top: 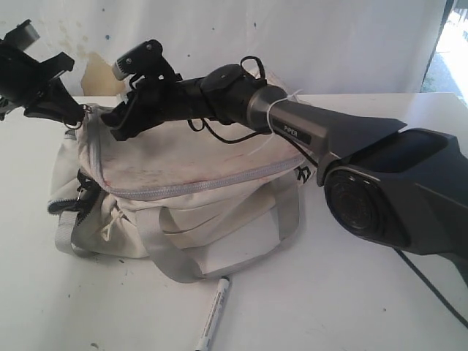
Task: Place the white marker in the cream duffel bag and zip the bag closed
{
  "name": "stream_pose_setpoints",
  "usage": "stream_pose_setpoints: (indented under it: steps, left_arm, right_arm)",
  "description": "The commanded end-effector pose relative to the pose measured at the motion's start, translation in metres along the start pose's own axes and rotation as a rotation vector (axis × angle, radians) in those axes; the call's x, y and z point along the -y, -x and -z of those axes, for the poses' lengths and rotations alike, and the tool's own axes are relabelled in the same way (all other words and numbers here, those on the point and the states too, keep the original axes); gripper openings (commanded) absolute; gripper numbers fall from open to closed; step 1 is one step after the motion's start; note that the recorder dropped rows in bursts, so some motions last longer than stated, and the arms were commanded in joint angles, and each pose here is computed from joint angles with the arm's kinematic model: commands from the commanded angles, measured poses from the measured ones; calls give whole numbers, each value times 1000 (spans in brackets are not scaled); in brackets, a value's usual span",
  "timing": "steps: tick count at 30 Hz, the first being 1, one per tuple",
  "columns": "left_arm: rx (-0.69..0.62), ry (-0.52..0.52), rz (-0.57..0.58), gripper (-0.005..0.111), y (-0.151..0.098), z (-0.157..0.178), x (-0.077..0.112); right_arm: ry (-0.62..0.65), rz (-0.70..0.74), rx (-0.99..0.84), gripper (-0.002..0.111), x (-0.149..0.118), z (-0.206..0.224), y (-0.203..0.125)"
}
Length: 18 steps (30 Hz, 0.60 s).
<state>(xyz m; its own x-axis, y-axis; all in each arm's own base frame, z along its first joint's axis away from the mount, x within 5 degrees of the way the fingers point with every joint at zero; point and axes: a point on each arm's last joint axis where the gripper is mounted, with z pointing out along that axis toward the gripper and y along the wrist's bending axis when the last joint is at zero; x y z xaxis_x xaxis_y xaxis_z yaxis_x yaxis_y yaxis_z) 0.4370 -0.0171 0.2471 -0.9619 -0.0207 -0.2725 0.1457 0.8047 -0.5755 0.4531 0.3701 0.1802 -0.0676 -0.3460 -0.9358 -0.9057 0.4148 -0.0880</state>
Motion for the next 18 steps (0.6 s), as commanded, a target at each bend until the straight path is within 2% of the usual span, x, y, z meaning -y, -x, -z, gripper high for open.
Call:
stream_pose_setpoints:
  steps: [1,10,18]
  left_arm:
    - [6,0,-52,0,0,5,10]
    - [-35,104,-91,0,-3,5,1]
    - [-47,133,-86,0,-4,6,-2]
  right_arm:
    - [-16,48,10,65,-1,-1,2]
    - [-15,103,6,65,-1,-2,0]
    - [-4,137,-29,65,-6,-15,-23]
